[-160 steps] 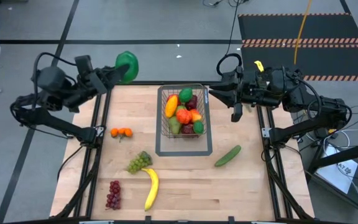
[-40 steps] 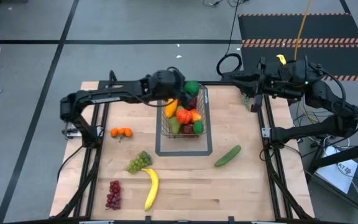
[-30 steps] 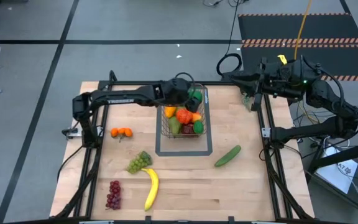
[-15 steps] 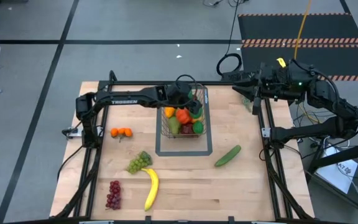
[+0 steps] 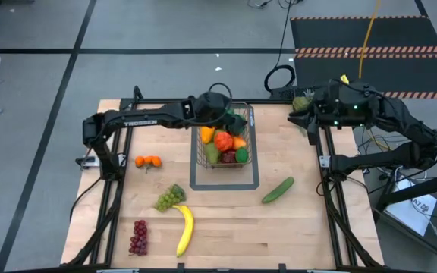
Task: Build produce basket
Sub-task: Put the green cucumber into the gold wire basket
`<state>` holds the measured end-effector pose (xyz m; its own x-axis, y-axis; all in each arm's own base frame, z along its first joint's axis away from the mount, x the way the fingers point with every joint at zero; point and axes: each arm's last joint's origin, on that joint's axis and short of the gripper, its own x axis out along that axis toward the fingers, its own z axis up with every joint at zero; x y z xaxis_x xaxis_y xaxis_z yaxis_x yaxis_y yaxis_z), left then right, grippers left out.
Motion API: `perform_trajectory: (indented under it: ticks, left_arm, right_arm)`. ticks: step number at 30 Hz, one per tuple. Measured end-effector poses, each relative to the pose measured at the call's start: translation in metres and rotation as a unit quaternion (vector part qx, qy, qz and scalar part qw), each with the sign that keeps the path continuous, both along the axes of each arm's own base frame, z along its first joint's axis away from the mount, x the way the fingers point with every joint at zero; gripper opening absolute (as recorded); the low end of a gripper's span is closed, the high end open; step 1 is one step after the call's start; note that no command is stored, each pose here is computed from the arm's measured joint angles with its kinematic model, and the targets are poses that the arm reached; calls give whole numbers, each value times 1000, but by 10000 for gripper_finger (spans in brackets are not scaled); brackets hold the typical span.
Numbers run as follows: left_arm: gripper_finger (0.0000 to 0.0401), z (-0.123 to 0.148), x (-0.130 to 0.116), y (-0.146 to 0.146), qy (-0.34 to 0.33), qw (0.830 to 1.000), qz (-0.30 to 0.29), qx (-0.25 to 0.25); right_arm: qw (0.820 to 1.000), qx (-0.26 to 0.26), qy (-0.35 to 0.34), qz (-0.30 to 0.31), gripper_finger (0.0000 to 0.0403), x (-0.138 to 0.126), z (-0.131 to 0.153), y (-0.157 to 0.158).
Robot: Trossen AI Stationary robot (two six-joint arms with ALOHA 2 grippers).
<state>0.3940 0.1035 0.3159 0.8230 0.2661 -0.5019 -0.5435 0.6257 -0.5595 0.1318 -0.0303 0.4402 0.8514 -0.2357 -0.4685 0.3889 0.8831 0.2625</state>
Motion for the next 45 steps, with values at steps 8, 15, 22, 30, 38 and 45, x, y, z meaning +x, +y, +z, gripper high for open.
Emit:
perform_trajectory:
  ticks: [8, 15, 22, 30, 38, 45]
  left_arm:
    - [381, 24, -28, 8, 19, 1000, 7, 21]
    - [381, 39, -52, 13, 36, 999, 18, 23]
    - [381, 58, -69, 12, 16, 999, 22, 34]
    - [381, 68, -81, 12, 12, 999, 26, 46]
    - [381, 72, -85, 8, 8, 999, 26, 42]
    - [381, 76, -86, 1, 3, 999, 15, 45]
  right_arm:
    - [999, 8, 47, 1, 75, -3, -10, 1]
    - [996, 25, 80, 38, 75, 3, -30, 1]
    - [988, 59, 125, 67, 75, 11, -60, 2]
    - [977, 74, 170, 109, 87, 17, -89, 3]
    - [965, 55, 210, 147, 149, 19, -113, 3]
    - [948, -14, 233, 214, 186, 19, -124, 3]
